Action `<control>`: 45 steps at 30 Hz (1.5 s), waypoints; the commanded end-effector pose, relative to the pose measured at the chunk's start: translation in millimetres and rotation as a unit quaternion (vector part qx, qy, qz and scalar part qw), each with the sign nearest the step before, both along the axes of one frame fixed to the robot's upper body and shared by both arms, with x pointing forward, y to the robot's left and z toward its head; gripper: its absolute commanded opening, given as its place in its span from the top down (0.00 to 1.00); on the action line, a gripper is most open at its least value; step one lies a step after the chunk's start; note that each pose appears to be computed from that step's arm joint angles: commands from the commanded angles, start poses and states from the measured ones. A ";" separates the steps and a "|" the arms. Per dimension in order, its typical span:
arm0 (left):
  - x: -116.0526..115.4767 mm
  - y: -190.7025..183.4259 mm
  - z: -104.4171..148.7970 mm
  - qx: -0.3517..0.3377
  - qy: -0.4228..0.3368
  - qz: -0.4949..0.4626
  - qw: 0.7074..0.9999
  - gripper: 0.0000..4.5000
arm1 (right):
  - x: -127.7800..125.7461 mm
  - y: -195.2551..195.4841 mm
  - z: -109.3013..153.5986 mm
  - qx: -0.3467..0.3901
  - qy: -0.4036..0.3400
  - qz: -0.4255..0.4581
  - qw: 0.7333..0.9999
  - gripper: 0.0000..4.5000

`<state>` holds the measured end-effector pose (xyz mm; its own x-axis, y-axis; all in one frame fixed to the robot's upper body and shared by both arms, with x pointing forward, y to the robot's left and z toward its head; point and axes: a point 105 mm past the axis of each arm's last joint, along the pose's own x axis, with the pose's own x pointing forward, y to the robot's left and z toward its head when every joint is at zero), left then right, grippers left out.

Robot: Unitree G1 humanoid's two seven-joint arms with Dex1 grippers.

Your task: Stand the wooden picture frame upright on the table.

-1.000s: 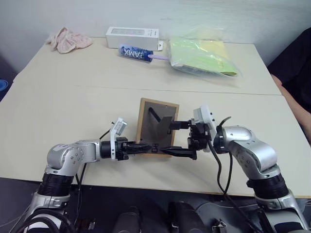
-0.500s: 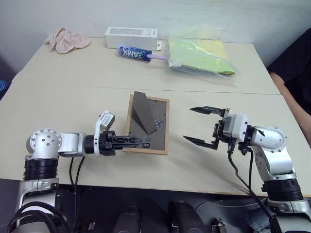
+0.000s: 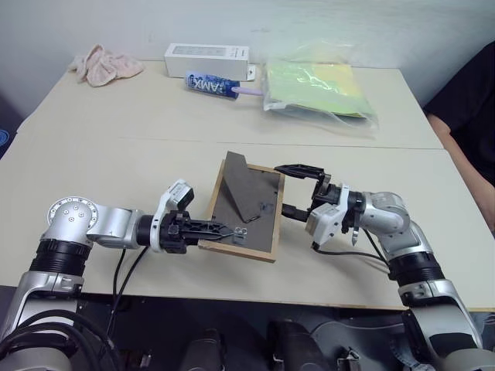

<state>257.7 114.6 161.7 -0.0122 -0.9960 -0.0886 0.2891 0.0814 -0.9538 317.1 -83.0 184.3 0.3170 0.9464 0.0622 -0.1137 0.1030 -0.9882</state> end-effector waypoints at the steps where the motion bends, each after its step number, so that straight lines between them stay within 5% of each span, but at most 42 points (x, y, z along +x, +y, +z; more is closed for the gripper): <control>1: -0.7 -0.7 15.1 -0.026 -0.016 0.001 1.000 0.71 | -3.5 7.9 3.5 0.022 -0.019 0.016 0.999 0.21; 6: 0.3 -0.6 18.1 -0.030 -0.028 0.007 0.999 0.71 | -3.6 7.0 3.5 0.047 -0.017 0.012 0.999 0.59; 11: 2.4 -3.5 20.8 -0.021 -0.065 0.031 0.997 0.71 | -2.7 5.8 5.0 0.069 -0.001 0.009 0.998 0.60; 20: 0.7 14.6 20.4 0.017 -0.101 0.083 0.991 0.02 | -1.5 1.4 10.1 0.103 0.042 0.007 0.994 0.70; 21: 0.2 15.2 20.4 0.020 -0.104 0.085 0.991 0.00 | -1.4 1.1 9.2 0.101 0.043 0.007 0.994 0.70; 37: 5.4 6.4 16.7 -0.021 -0.065 0.068 0.995 0.00 | -21.9 13.7 17.7 0.056 -0.057 0.064 0.995 0.70; 45: -2.9 0.3 26.4 -0.045 -0.068 0.024 0.996 0.39 | -18.3 14.3 20.6 0.053 -0.088 0.054 0.993 0.70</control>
